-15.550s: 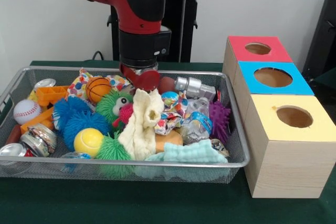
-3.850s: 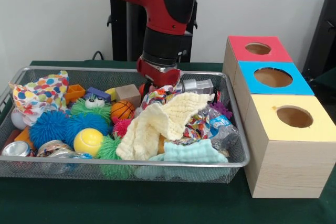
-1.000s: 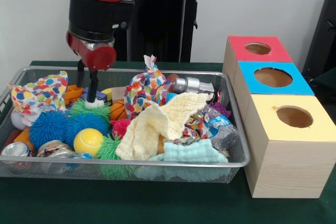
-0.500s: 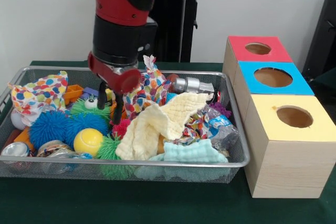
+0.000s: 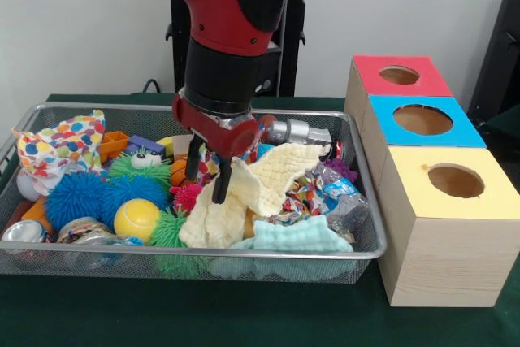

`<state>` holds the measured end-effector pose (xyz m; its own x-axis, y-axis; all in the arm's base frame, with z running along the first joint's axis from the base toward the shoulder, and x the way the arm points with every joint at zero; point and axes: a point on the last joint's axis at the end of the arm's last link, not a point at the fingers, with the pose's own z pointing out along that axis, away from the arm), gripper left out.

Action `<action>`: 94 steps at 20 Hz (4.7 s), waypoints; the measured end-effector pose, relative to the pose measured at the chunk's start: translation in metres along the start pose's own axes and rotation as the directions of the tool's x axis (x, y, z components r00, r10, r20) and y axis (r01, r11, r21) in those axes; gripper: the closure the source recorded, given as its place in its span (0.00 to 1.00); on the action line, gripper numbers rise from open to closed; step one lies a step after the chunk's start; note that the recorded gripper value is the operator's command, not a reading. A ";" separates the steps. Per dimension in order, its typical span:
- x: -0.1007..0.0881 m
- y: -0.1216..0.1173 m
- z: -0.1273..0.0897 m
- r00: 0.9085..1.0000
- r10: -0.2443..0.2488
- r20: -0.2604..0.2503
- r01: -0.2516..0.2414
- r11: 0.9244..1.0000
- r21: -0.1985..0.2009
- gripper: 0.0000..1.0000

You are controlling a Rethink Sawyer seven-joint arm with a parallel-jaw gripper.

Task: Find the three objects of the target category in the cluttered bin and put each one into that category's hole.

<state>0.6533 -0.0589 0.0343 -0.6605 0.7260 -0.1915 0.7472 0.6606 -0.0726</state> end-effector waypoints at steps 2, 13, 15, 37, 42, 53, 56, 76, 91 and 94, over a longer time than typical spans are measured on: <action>0.003 0.001 0.002 1.000 -0.005 -0.003 0.005 1.000 0.001 0.00; 0.022 0.000 0.032 1.000 -0.021 -0.016 0.021 1.000 0.007 0.00; 0.030 0.001 0.045 0.999 -0.031 -0.008 0.031 1.000 -0.001 0.00; 0.017 -0.009 0.055 1.000 0.009 0.012 -0.009 0.999 -0.039 1.00; -0.029 -0.047 0.032 0.993 0.111 -0.048 -0.112 0.994 -0.021 1.00; -0.134 -0.185 -0.014 0.976 0.210 -0.065 -0.208 0.978 0.027 1.00; -0.142 -0.214 -0.014 0.980 0.198 -0.019 -0.198 0.980 0.035 1.00; -0.072 -0.162 -0.004 0.998 -0.047 0.046 0.046 0.999 0.016 0.00; -0.061 -0.157 -0.008 0.997 -0.060 0.042 0.059 0.998 0.031 0.00; -0.051 -0.139 -0.015 0.996 -0.076 0.045 0.075 0.997 0.028 0.00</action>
<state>0.5825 -0.1851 0.0686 -0.7116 0.6642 -0.2291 0.6972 0.7077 -0.1141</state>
